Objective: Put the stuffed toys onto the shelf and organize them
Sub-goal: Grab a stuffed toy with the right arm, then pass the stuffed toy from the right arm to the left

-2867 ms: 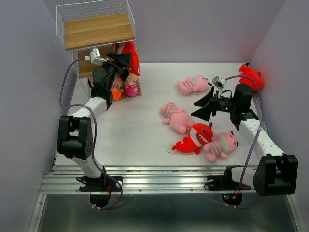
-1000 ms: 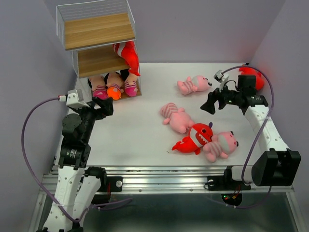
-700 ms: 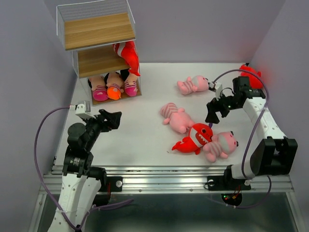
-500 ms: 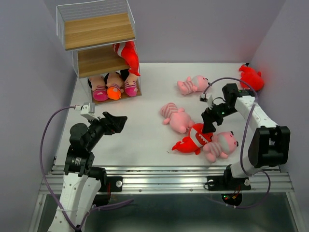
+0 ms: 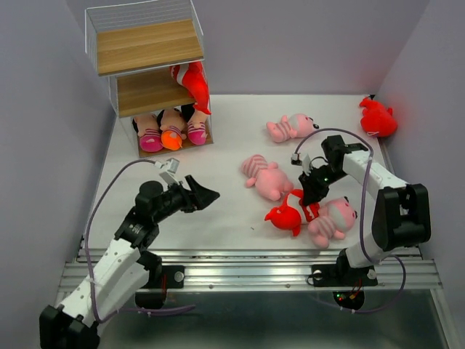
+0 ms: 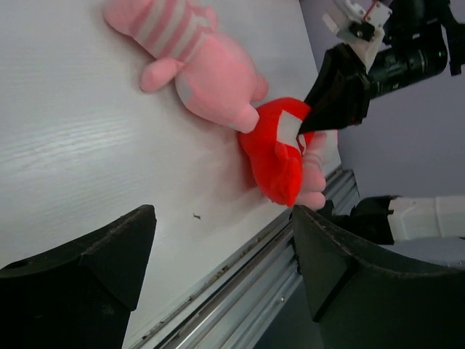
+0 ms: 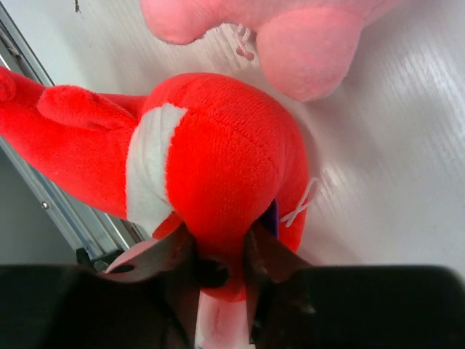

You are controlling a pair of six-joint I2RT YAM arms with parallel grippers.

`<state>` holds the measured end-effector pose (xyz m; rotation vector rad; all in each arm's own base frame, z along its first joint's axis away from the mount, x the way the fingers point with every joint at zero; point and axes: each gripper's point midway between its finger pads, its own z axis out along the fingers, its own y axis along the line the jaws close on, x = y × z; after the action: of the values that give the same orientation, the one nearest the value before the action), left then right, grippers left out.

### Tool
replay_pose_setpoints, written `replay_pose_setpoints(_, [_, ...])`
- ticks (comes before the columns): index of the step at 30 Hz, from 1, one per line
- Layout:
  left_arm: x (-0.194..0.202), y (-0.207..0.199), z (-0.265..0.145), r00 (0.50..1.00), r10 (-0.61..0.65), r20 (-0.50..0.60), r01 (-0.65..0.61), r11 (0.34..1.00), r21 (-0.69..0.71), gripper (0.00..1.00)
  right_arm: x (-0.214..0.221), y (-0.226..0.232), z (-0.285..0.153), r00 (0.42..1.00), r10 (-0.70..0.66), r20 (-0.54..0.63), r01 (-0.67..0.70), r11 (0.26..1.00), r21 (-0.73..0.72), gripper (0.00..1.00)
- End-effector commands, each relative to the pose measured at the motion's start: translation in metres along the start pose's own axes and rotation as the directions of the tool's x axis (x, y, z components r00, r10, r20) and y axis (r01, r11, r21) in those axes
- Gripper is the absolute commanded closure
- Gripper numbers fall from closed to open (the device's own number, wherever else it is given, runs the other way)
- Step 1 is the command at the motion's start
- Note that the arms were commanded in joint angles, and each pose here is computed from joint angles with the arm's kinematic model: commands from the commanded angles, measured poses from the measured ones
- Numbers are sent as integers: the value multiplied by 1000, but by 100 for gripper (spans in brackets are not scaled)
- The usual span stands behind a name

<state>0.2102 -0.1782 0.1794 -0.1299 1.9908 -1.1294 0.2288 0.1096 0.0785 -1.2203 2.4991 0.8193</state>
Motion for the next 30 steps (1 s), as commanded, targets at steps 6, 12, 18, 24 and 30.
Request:
replay_pose_setpoints(6, [-1,-70,39,994,96,42,-102,982,158,14,-36,2,-37,991,-97,89,86,990,115,99])
replay_pose_setpoints(12, [-5,-104,39,974,212,77,-225,943,246,14,-78,9,-91,960,-214,180,163,952,260,99])
replay_pose_setpoints(18, [8,-156,50,927,353,125,-374,862,343,14,-87,13,-100,946,-264,187,213,943,257,99])
replay_pose_setpoints(24, [29,-186,87,860,499,107,-501,787,359,13,-83,17,-102,942,-299,151,260,938,231,97])
replay_pose_setpoints(30, [68,-204,121,806,592,14,-547,734,402,14,-92,25,-111,925,-343,162,301,924,236,95])
